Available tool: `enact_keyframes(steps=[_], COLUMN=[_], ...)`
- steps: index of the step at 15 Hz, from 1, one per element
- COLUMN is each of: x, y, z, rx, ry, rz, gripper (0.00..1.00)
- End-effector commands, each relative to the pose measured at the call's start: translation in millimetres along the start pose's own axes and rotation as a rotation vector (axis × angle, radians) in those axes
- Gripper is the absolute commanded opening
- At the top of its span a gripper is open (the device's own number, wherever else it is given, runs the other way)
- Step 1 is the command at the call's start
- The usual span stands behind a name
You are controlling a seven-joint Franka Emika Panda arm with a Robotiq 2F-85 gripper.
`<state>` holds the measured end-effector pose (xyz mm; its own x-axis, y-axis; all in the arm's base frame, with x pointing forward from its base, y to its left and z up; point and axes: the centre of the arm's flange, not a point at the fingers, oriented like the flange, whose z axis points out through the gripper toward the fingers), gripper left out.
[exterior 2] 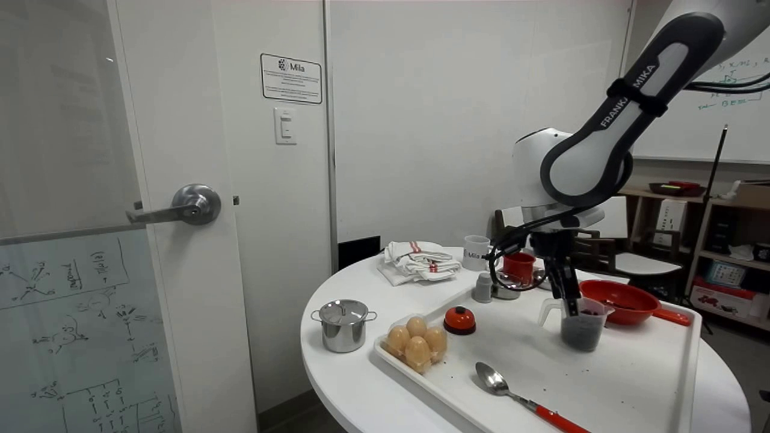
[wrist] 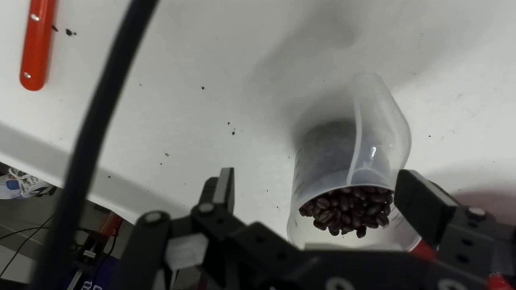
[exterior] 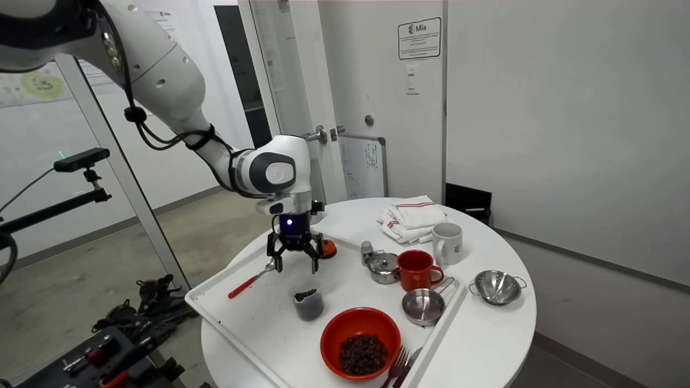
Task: Pour some of the contents in the clear jug into the red bowl
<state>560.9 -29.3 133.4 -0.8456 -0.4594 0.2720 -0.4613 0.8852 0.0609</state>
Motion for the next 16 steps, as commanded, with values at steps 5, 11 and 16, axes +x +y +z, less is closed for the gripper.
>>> enact_keyframes(steps=[5,11,16], x=[3.8,8.3,12.7], y=[-3.0,-3.5,-3.2], z=[-1.0,-3.5,-7.1], rx=[-0.007,-0.004,0.006], ry=[-0.034,-0.053,-0.078], rz=[0.011,0.017,0.025], gripper=[0.57,1.0,1.0])
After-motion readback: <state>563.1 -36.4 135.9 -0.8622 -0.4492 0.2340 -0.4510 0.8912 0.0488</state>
